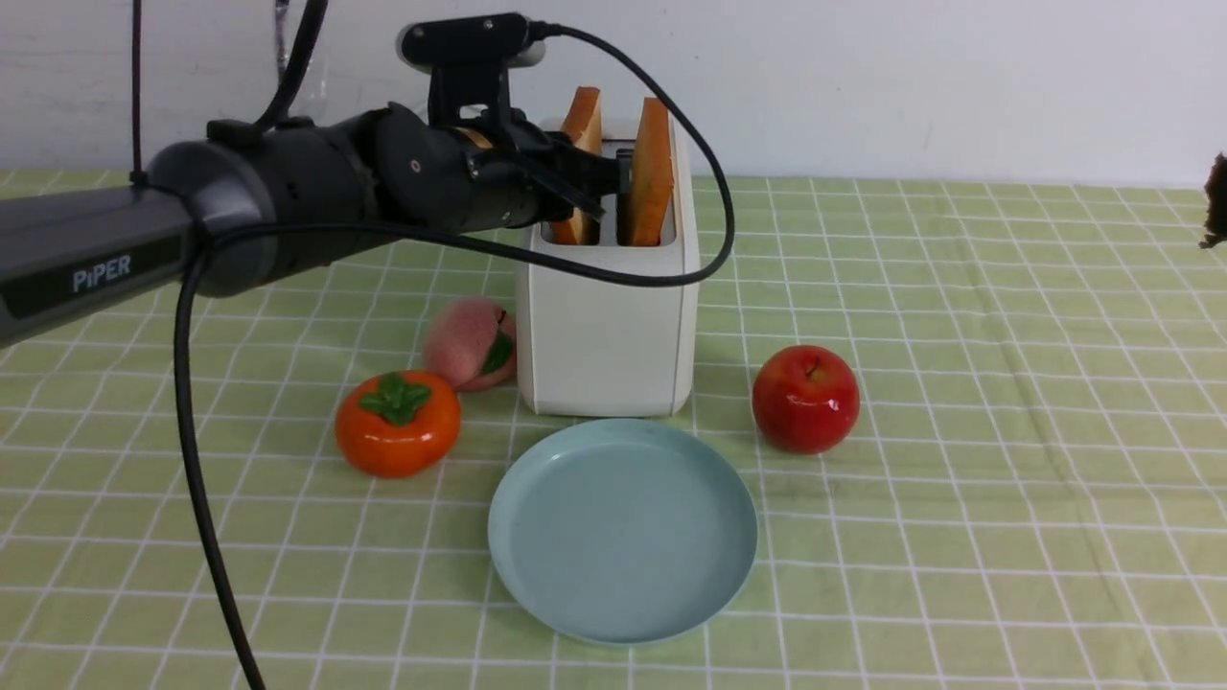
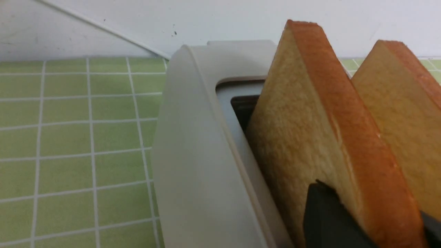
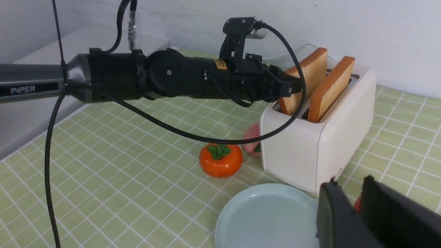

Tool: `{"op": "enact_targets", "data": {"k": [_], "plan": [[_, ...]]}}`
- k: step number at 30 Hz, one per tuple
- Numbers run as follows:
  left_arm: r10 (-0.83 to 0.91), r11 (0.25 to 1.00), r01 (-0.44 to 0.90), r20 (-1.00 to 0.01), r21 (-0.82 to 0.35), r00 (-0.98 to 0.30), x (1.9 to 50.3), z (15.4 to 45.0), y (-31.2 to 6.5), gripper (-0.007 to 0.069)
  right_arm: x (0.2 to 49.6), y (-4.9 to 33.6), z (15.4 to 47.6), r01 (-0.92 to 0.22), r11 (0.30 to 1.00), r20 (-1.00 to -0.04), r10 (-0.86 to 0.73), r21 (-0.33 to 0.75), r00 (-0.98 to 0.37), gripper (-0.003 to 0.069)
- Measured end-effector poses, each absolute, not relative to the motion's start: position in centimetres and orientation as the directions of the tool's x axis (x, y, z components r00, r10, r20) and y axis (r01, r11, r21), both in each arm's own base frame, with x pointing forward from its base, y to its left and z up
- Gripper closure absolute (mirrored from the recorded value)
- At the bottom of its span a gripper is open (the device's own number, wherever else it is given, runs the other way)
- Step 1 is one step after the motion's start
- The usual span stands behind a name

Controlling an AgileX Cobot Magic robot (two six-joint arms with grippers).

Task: Take toasted bread from bread machine on green coffee tablecloth place on plate.
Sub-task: 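Reach for a toast slice standing in the toaster with the left gripper, then place the slice of bread on the plate with the left gripper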

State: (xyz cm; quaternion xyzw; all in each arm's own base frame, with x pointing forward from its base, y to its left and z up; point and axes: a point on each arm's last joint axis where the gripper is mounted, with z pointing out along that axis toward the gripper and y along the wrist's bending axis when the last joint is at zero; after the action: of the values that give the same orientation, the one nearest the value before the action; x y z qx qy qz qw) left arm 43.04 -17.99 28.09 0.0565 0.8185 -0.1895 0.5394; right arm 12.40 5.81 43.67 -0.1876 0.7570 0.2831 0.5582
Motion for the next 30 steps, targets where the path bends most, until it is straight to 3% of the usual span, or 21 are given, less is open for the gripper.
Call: {"op": "enact_targets", "data": {"k": [5,8,13,17,21,27,30], "plan": [[-0.114,0.921,0.298,-0.906,-0.25,-0.407,43.0,28.3,-18.0,0.0519,12.4,5.8,43.7,-0.6,0.769,-0.951,0.032,0.219,-0.306,0.0536],[-0.124,0.917,0.309,-0.917,-0.251,-0.379,42.4,30.0,-17.7,0.0519,12.4,5.8,43.7,-0.602,0.768,-0.951,0.029,0.219,-0.308,0.0536],[-0.129,0.911,0.359,-0.967,-0.203,-0.219,39.2,37.1,-16.4,0.0519,12.4,5.7,43.5,-0.597,0.776,-0.951,0.013,0.204,-0.308,0.0542],[-0.111,0.896,0.408,-0.978,-0.176,-0.178,36.1,41.3,-15.5,0.0519,12.4,5.7,43.5,-0.596,0.777,-0.951,0.012,0.203,-0.308,0.0583],[-0.029,0.855,0.492,-0.961,-0.166,-0.275,32.1,43.5,-14.9,0.0519,12.4,5.7,43.5,-0.596,0.777,-0.951,0.01,0.202,-0.309,0.0657],[0.07,0.807,0.557,-0.905,-0.196,-0.42,27.5,44.9,-14.0,0.0519,12.3,5.9,43.4,-0.609,0.766,-0.946,-0.005,0.206,-0.325,0.0677],[0.131,0.79,0.547,-0.794,-0.278,-0.593,25.2,44.0,-13.7,0.0519,12.2,5.9,43.3,-0.616,0.76,-0.942,-0.015,0.207,-0.334,0.0676]]}}
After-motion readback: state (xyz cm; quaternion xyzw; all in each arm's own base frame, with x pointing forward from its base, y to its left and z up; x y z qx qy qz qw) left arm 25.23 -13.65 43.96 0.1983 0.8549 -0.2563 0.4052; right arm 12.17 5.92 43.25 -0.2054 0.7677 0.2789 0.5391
